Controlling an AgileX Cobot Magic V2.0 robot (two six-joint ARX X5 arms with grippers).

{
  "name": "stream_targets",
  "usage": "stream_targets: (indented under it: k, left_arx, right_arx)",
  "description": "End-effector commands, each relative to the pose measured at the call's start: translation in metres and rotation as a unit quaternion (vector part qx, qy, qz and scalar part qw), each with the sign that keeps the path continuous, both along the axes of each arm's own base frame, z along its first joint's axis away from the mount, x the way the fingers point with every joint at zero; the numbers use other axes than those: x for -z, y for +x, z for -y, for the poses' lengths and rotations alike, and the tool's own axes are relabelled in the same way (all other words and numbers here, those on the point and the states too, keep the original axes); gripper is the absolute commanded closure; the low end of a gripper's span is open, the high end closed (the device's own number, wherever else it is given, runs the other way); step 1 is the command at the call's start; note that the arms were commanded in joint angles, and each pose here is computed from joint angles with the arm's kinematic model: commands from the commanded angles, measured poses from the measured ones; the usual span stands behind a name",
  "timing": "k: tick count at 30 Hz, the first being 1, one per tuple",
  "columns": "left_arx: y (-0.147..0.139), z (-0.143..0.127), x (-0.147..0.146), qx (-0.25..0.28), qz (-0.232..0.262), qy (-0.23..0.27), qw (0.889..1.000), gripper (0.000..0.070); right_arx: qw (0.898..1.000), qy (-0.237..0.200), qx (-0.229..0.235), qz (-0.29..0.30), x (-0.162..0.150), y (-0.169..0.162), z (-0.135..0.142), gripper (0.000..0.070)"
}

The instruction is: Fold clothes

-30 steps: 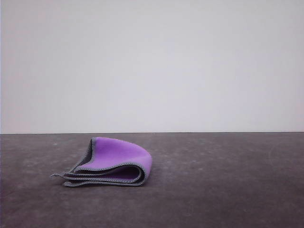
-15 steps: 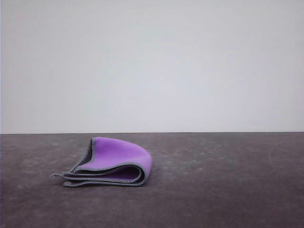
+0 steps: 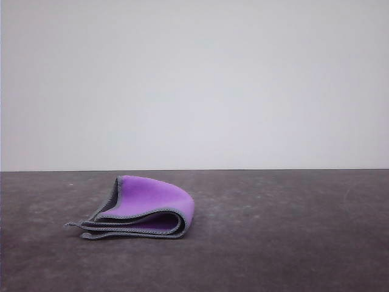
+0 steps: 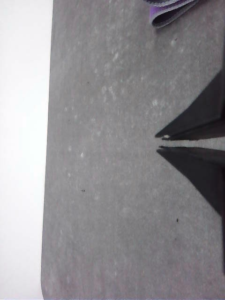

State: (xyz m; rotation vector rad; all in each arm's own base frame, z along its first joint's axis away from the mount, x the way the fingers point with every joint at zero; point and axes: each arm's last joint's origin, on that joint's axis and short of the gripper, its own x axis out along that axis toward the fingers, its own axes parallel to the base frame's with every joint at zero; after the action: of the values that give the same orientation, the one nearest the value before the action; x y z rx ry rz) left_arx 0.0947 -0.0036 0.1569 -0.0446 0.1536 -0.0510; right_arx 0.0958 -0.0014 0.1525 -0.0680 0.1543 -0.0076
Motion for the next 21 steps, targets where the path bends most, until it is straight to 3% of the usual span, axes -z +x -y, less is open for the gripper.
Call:
stream_targets:
  k: [1,21]
  left_arx:
    - [0.0008,-0.0001,0.0071,-0.001,-0.012,0.000,1.000,0.0684]
    - [0.0008,-0.0001,0.0071,-0.001,-0.012,0.000,1.000,0.0685]
  right_arx:
    - [1.000,0.008,0.004,0.004,0.0002,0.0003,0.0003,0.0690]
    - [1.000,0.008,0.004,0.004,0.0001,0.0003,0.0003,0.0690]
